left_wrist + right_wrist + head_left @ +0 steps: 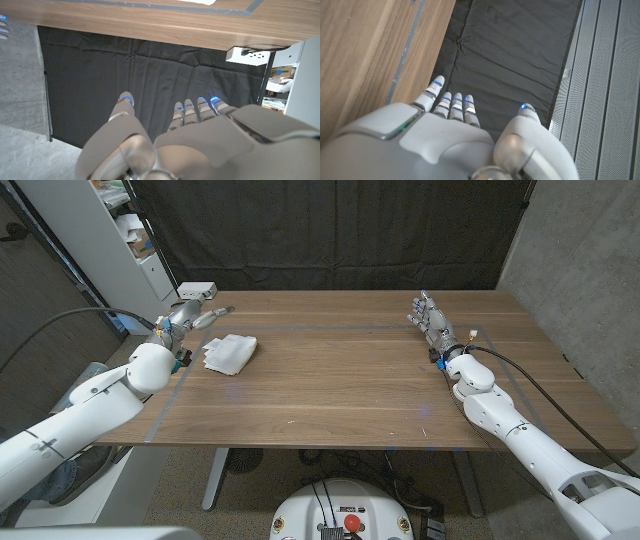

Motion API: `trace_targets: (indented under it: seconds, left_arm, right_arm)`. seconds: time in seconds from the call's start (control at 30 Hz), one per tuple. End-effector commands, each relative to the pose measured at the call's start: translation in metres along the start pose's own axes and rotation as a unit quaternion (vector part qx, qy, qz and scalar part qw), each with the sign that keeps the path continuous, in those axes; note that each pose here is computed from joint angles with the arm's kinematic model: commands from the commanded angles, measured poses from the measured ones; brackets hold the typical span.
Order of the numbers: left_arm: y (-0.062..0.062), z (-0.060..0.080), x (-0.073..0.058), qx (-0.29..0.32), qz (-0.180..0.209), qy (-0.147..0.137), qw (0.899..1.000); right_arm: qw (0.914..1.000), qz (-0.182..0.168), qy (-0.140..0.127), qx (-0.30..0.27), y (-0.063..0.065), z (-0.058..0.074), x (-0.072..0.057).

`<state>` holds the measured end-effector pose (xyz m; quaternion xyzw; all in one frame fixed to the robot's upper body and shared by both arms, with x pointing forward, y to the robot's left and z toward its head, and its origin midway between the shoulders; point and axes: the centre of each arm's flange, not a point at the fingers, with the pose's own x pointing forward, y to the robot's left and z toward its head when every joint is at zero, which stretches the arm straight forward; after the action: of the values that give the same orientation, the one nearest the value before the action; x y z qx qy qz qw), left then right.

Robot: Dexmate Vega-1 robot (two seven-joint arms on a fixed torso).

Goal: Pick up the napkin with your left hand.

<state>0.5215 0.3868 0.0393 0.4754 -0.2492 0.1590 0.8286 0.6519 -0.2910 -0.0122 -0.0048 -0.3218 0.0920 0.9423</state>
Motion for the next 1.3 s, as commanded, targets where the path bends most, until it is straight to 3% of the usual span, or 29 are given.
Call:
trace_targets:
  seconds: [0.03, 0.83, 1.3]
  left_arm:
    - [0.0002, 0.0030, -0.0005, 0.029, 0.003, 0.007, 1.000]
    - [-0.0059, 0.0062, 0.0041, 0.052, -0.010, 0.033, 0.998]
    - [-0.0072, 0.0033, 0.0055, 0.058, -0.025, 0.031, 0.998]
  right_arm:
    - [1.0000, -0.001, -0.004, 0.001, 0.0013, 0.0015, 0.0011]
    - [1.0000, -0.005, -0.004, 0.004, -0.0022, -0.0009, 0.0016]
    - [1.0000, -0.003, -0.006, 0.001, -0.0024, 0.0040, 0.0046]
